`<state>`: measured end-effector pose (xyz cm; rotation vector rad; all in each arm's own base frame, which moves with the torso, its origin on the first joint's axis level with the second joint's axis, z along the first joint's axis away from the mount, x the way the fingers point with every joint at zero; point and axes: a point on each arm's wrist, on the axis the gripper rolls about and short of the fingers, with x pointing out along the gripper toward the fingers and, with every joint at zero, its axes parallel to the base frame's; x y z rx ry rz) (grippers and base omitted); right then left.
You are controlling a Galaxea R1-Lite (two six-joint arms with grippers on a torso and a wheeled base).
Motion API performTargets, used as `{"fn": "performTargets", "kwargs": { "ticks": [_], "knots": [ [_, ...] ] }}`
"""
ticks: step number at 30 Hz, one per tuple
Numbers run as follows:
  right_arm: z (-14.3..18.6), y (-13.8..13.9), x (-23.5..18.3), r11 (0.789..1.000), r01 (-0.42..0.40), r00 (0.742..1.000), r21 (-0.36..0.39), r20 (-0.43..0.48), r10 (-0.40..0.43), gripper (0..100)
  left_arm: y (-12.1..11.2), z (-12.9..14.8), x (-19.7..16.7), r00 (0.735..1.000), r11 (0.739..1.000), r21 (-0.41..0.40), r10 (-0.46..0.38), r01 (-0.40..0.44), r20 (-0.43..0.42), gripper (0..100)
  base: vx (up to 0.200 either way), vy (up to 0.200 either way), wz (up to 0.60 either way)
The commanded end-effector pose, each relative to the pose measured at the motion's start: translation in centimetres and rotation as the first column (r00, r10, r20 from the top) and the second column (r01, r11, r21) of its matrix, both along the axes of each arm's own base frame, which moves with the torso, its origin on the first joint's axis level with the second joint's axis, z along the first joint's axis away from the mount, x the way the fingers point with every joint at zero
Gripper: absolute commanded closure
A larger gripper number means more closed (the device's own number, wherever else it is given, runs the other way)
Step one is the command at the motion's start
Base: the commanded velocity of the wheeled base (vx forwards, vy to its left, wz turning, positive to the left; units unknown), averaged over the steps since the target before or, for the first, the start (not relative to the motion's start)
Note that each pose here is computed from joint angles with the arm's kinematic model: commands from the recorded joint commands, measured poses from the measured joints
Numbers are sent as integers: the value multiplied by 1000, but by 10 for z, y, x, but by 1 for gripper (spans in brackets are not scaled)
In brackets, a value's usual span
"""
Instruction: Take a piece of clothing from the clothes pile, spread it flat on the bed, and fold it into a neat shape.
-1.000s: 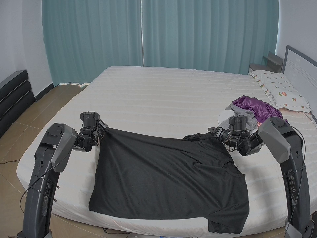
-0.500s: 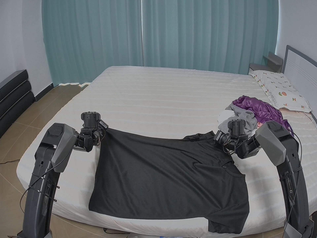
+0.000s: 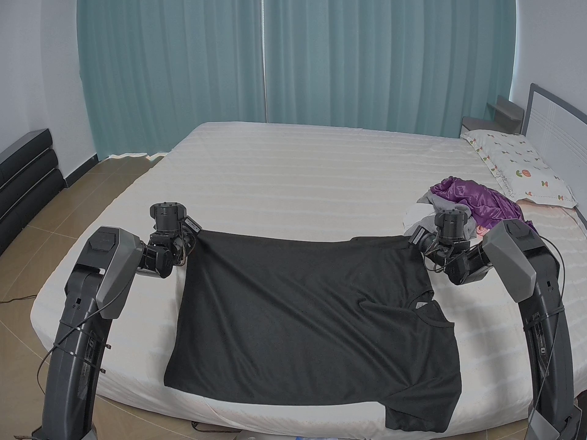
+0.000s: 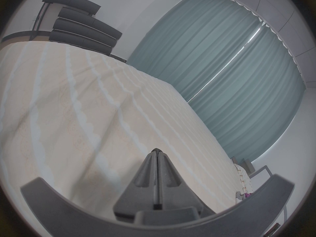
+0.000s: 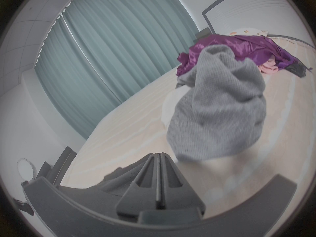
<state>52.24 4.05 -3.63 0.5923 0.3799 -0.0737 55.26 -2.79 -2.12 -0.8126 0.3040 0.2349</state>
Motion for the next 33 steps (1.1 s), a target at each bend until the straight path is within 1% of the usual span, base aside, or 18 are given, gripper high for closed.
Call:
{"fn": "performTargets", "kwargs": {
  "ticks": [1, 6, 7, 10, 14, 17, 18, 21, 26, 30, 33],
  "knots": [
    [19, -11, 6, 1000, 28, 998, 2, 55, -29, 100, 0, 2, 2, 1000, 1000, 0, -2, 2, 14, 100, 0, 0, 0],
    [25, -18, 10, 998, 61, 995, -2, 82, -61, 100, 0, 3, 2, 1000, 1000, -3, -23, 23, 21, 100, 0, 0, 0],
    [28, -19, 13, 997, 78, 992, -2, 102, -77, 100, -1, 5, 3, 999, 999, -4, -34, 35, 34, 100, 0, 0, 0],
    [35, -21, 15, 996, 92, 985, -1, 145, -91, 100, 0, 8, 4, 997, 999, -3, -33, 34, 72, 100, 0, 0, 0],
    [40, -21, 16, 995, 95, 981, 1, 167, -94, 100, 0, 14, 5, 992, 999, -3, -32, 33, 124, 100, 0, 0, 0],
    [43, -22, 16, 995, 104, 976, 0, 193, -102, 100, 0, 18, 5, 991, 1000, -2, -28, 28, 132, 100, 0, 0, 0],
    [44, -22, 17, 993, 117, 970, -8, 216, -113, 100, 4, 19, 5, 990, 1000, 0, -21, 21, 136, 100, 0, 0, 0],
    [50, -23, 17, 993, 122, 962, -4, 246, -117, 100, 8, 22, 6, 989, 1000, -1, -13, 13, 145, 100, 0, 0, 0],
    [53, -26, 17, 992, 129, 957, -3, 262, -124, 100, 8, 20, 6, 990, 1000, 1, -14, 14, 142, 100, 0, 0, 0],
    [53, -25, 18, 989, 150, 951, -6, 274, -143, 100, 7, 25, 6, 984, 1000, 1, -15, 15, 177, 100, 0, 0, 0],
    [47, -23, 17, 989, 149, 955, -11, 261, -141, 100, 7, 27, 7, 980, 1000, 3, -14, 14, 198, 100, 0, 0, 0]
  ]
}}
